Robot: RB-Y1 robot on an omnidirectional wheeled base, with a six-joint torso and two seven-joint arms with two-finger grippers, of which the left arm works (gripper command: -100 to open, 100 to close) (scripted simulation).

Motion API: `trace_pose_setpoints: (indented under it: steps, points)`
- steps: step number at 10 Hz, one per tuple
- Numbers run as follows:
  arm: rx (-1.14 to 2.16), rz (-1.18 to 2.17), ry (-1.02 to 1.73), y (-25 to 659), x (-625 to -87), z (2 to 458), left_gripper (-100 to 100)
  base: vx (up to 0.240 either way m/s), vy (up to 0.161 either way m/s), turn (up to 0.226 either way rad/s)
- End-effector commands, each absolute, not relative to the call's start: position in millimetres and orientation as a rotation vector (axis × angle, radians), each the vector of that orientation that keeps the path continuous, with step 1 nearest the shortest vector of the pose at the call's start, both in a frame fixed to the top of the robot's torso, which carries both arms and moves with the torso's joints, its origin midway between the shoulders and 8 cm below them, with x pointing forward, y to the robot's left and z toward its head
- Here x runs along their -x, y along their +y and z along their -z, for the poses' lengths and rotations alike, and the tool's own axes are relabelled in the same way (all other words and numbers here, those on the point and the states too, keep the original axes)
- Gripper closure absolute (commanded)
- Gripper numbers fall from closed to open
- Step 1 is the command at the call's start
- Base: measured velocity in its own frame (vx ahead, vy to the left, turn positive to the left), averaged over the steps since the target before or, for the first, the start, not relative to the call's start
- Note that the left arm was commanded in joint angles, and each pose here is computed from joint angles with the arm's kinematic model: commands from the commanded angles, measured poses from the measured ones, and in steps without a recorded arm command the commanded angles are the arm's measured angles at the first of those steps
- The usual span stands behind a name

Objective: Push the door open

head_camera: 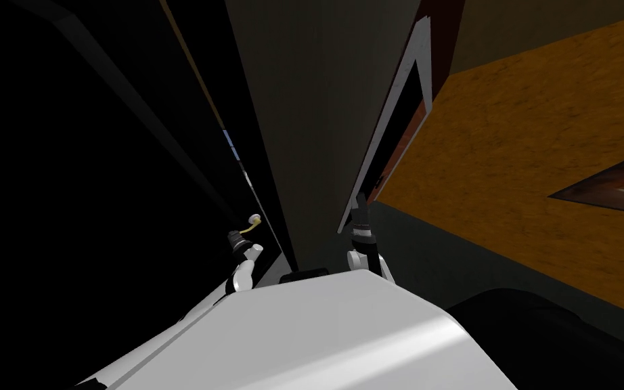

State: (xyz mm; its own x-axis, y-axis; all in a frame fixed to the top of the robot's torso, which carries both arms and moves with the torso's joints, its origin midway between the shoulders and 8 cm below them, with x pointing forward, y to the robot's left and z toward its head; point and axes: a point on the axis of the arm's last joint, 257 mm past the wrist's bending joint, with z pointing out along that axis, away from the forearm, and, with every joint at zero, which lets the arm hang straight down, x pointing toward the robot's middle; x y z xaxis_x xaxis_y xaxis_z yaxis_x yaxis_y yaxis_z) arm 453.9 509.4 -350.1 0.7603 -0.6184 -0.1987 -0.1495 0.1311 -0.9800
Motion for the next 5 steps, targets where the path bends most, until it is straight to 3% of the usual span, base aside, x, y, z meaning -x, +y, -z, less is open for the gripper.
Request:
trace_pose_setpoints:
  steps: [1, 3, 4, 5]
  points:
    - [1.428, 0.369, 0.672, 517, -447, 353, 100, -0.109, 0.108, -0.043]
    - [1.421, 0.371, 0.671, 521, -446, 351, 100, -0.083, 0.123, 0.064]
    - [1.412, 0.364, 0.654, 524, -445, 347, -100, -0.109, -0.042, 0.001]
    - [1.413, 0.357, 0.645, 528, -442, 347, -100, -0.137, -0.151, 0.018]
